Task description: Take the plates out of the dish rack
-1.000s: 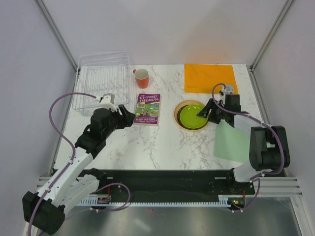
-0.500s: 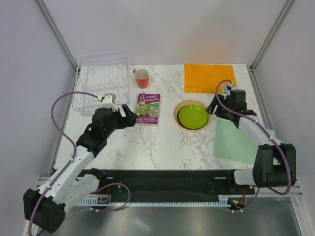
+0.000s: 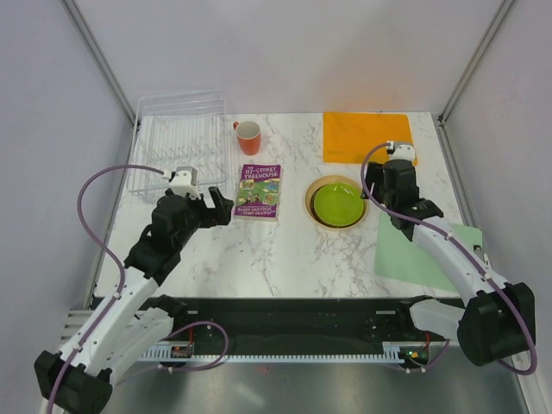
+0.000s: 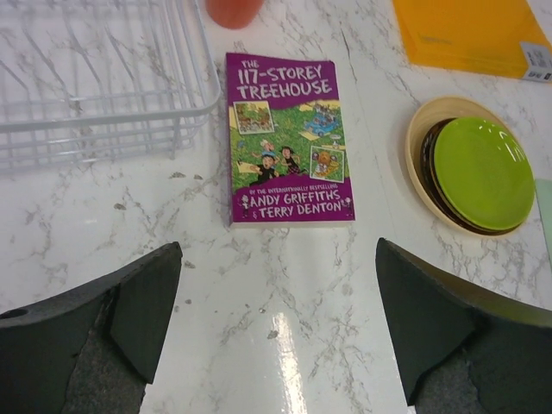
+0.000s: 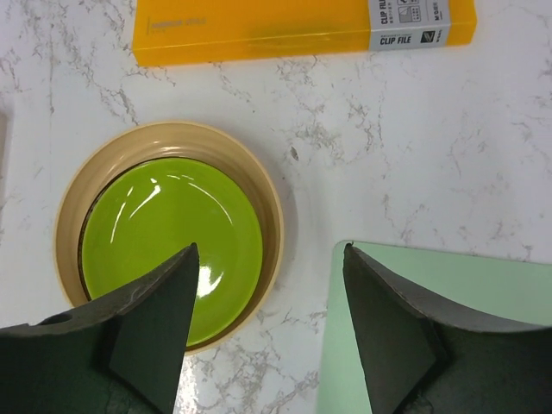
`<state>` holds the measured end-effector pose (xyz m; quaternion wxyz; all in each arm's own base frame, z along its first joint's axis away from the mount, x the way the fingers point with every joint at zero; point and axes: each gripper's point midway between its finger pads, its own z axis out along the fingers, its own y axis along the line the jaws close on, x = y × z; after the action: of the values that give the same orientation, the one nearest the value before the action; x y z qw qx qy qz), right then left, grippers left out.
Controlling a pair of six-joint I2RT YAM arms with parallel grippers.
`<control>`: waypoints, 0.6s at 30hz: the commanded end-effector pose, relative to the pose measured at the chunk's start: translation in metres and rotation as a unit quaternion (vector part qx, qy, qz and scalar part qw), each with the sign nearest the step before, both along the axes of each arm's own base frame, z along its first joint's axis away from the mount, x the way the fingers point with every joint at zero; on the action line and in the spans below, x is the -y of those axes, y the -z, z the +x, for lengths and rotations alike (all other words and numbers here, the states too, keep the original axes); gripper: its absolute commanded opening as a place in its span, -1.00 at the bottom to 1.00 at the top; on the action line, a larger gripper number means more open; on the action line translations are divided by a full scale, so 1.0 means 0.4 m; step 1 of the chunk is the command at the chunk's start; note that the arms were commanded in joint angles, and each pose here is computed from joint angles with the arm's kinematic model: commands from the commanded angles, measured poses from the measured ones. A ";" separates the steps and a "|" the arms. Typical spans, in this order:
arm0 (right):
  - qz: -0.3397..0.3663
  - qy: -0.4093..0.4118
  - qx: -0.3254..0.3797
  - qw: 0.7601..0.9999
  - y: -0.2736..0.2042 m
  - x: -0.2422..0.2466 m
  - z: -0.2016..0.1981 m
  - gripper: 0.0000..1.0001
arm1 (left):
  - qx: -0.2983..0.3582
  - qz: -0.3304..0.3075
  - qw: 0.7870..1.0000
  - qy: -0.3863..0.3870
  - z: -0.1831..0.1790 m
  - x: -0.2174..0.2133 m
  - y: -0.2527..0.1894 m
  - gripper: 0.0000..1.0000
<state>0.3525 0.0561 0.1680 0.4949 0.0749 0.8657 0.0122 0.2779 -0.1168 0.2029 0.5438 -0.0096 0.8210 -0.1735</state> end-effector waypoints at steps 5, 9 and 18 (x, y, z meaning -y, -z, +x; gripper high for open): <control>-0.051 0.042 0.043 0.997 -0.054 0.049 -0.001 0.50 | 0.130 0.085 0.986 -0.058 -0.002 -0.110 -0.232 1.00; -0.032 0.046 0.107 0.993 -0.162 0.055 -0.015 0.96 | 0.135 0.074 0.987 -0.047 0.003 -0.093 -0.252 0.99; -0.046 0.073 0.157 0.984 -0.260 0.097 -0.053 0.96 | 0.127 0.061 0.987 -0.072 0.011 -0.105 -0.235 1.00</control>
<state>0.3338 0.0277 0.2469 0.6022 0.0998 0.7915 -0.0312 0.2805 -0.0838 0.2896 0.6399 -0.0003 0.7616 -0.1023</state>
